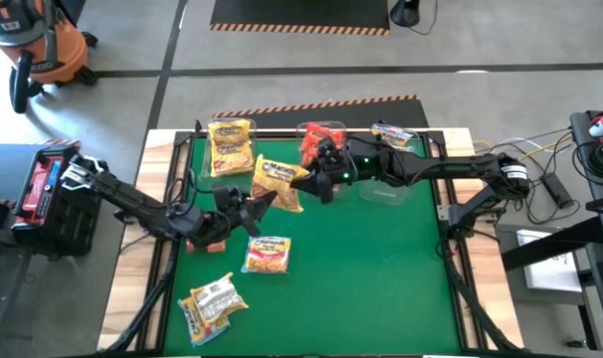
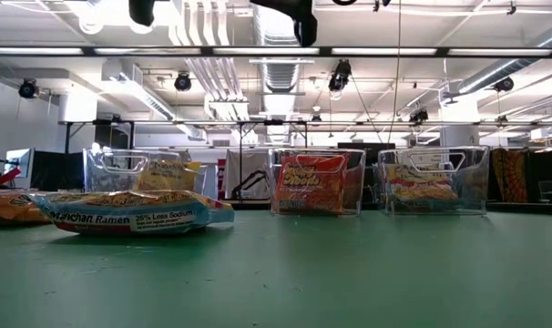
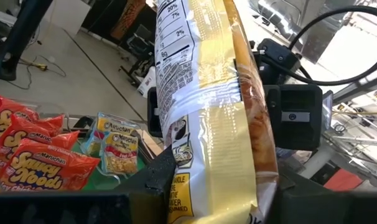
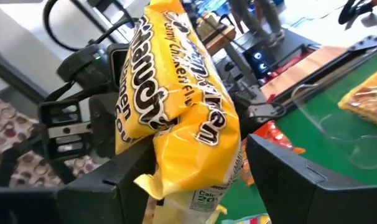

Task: Sort Maruchan noodles
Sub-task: Put the yellow noodle pack into the left transparent bin

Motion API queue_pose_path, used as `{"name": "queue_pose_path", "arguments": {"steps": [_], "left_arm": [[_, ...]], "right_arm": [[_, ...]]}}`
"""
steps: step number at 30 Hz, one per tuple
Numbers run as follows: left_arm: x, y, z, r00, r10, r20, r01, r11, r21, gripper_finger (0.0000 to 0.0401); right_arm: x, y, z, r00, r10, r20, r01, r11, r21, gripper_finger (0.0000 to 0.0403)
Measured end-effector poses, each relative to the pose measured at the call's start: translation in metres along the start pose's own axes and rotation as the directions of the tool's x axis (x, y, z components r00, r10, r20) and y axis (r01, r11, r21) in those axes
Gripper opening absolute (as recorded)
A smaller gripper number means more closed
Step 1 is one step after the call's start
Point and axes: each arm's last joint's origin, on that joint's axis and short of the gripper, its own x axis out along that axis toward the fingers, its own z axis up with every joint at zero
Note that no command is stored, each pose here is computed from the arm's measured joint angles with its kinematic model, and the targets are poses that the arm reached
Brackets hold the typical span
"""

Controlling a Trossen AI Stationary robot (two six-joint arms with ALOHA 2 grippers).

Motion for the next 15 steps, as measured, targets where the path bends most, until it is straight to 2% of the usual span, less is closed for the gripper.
{"name": "queue_pose_path", "arguments": {"steps": [4, 15], "left_arm": [[0.0005, 0.0004, -0.0001, 0.999, 0.028, 0.025, -0.028, 1.000, -0.002, 0.0112], [0.0015, 0.0000, -0.0023, 0.999, 0.022, 0.024, -0.022, 1.000, -0.005, 0.0112]], "right_arm": [[-0.0030, 0.0032, 0.0004, 0.999, 0.038, -0.028, -0.038, 0.999, -0.008, 0.0217], [-0.0062, 0.0058, 0.0026, 0.999, 0.046, -0.021, -0.047, 0.998, -0.046, 0.0170]]}}
